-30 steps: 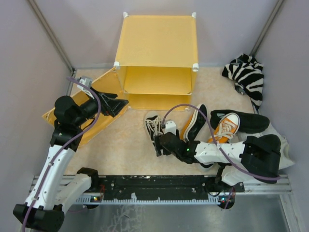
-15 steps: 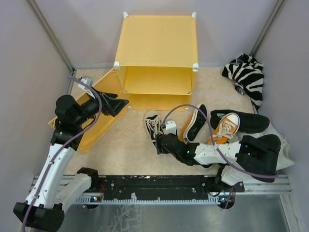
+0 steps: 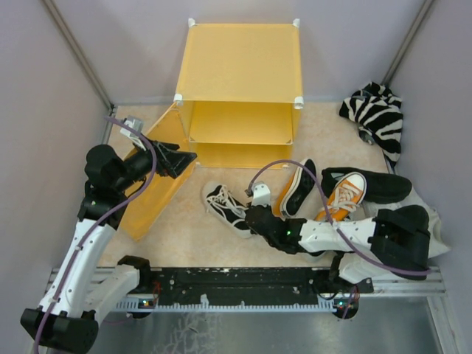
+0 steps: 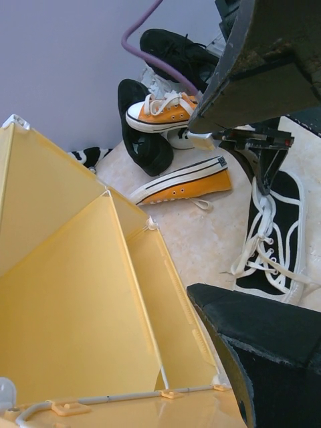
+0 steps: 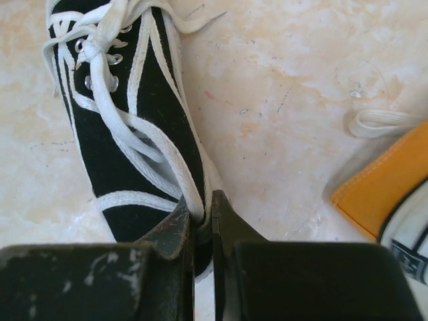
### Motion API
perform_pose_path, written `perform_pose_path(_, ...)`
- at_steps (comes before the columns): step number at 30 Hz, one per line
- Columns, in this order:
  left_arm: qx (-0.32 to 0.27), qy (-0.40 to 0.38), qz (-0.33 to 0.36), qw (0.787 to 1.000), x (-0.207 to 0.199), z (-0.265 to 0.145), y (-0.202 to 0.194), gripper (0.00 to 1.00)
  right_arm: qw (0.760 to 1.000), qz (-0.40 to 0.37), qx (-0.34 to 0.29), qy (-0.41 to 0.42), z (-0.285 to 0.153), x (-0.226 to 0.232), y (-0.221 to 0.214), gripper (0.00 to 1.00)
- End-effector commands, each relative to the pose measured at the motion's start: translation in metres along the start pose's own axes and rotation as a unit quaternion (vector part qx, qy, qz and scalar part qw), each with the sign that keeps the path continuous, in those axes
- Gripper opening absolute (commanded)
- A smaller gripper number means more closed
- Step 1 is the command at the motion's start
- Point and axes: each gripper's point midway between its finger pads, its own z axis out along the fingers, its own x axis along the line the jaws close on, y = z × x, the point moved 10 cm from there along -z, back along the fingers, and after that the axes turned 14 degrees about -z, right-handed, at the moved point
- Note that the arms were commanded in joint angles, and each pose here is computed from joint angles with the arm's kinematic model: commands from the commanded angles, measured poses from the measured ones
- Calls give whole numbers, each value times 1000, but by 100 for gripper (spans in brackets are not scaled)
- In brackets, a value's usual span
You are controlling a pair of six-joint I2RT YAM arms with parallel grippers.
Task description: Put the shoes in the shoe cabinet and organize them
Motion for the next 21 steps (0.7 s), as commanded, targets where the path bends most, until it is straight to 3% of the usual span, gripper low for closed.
perform_pose_path(1,-6,-4,13,1000,-3,-1,3,99,989,93,-112,-29,-32,1,74,0)
perform_pose_path(11,-9,0,23,1000,-4,-4,4,99,971,160,-165,-67,-70,-15,133,0)
perform_pose_path(21,3,-41,46,998,-18,-16,2,99,940,219,-225,-133,-53,-16,187,0)
